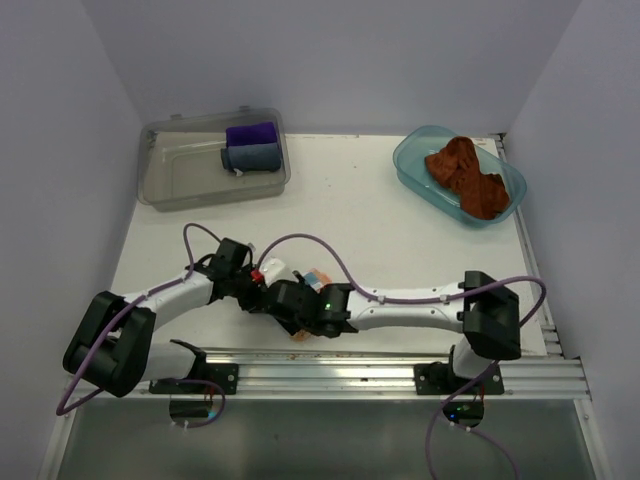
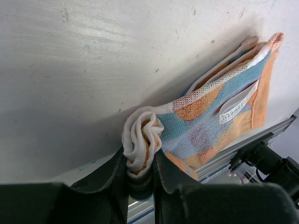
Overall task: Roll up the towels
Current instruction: Roll the towel
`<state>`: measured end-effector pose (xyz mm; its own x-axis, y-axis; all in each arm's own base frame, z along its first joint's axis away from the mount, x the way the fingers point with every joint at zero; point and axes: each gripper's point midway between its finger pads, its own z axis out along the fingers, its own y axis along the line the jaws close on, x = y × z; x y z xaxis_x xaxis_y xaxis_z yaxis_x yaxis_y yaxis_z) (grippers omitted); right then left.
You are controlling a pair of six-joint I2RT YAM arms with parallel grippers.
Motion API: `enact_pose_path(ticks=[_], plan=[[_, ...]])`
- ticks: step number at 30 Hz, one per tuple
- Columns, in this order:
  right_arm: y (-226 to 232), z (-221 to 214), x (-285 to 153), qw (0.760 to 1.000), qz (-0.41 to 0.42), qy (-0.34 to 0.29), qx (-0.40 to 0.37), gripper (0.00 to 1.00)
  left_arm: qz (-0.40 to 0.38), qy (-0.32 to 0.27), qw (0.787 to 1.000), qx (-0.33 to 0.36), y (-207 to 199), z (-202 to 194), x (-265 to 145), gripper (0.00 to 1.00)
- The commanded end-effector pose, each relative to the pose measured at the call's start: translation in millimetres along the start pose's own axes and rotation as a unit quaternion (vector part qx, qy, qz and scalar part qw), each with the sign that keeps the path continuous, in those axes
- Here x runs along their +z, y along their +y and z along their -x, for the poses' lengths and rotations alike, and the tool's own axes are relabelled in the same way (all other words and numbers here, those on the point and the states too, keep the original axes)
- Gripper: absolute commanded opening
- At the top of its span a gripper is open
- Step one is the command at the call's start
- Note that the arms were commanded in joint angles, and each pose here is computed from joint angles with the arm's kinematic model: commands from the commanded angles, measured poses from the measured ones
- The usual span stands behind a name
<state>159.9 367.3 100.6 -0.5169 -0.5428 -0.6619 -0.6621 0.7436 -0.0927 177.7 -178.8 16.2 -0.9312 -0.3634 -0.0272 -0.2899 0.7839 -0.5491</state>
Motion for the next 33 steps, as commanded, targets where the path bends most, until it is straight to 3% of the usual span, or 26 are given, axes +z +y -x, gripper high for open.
enact_pose_path(ticks=[1, 7, 12, 15, 16, 17, 20, 21, 24, 27, 33], plan=[[21.3, 5.5, -2.0, 0.996, -0.040, -0.019, -0.082, 0.56, 0.022, -0.009, 1.000, -0.003, 6.6, 2.0, -0.1, 0.22], [47.2, -0.7, 19.1, 0.984, -0.068, -0.022, -0.163, 0.56, 0.022, -0.008, 1.000, -0.002, 5.6, 2.4, -0.5, 0.22], [49.2, -8.6, 36.2, 0.979, -0.086, -0.017, -0.186, 0.54, 0.020, -0.009, 1.000, -0.001, 3.2, 3.7, -1.3, 0.22], [46.7, -15.7, 45.3, 0.976, -0.104, -0.008, -0.190, 0.46, 0.021, -0.009, 1.000, -0.002, 3.0, 4.1, -1.5, 0.23], [46.6, -18.2, 47.1, 0.977, -0.107, -0.005, -0.186, 0.34, 0.019, -0.009, 1.000, -0.003, 1.7, 4.2, -1.9, 0.24], [45.8, -20.9, 48.7, 0.977, -0.110, -0.003, -0.184, 0.28, 0.019, -0.009, 1.000, -0.003, 1.7, 4.1, -2.1, 0.25], [42.5, -25.1, 48.0, 0.981, -0.111, -0.009, -0.162, 0.10, 0.011, -0.012, 1.000, 0.000, -3.7, 5.6, -5.4, 0.42], [41.2, -19.4, 41.6, 0.984, -0.104, -0.019, -0.147, 0.05, 0.007, -0.014, 1.000, 0.002, -5.8, 6.0, -7.5, 0.51], [37.3, -19.3, 34.5, 0.992, -0.075, -0.030, -0.094, 0.00, -0.003, -0.022, 1.000, 0.007, -14.2, 10.2, -13.7, 0.69], [41.3, -21.6, 29.0, 0.998, -0.009, -0.044, -0.032, 0.00, -0.013, -0.029, 0.999, 0.012, -22.4, 13.9, -19.9, 0.77], [46.6, -37.0, 30.3, 0.989, 0.115, -0.035, 0.087, 0.00, -0.028, -0.039, 0.999, 0.013, -31.2, 16.3, -27.9, 0.78]])
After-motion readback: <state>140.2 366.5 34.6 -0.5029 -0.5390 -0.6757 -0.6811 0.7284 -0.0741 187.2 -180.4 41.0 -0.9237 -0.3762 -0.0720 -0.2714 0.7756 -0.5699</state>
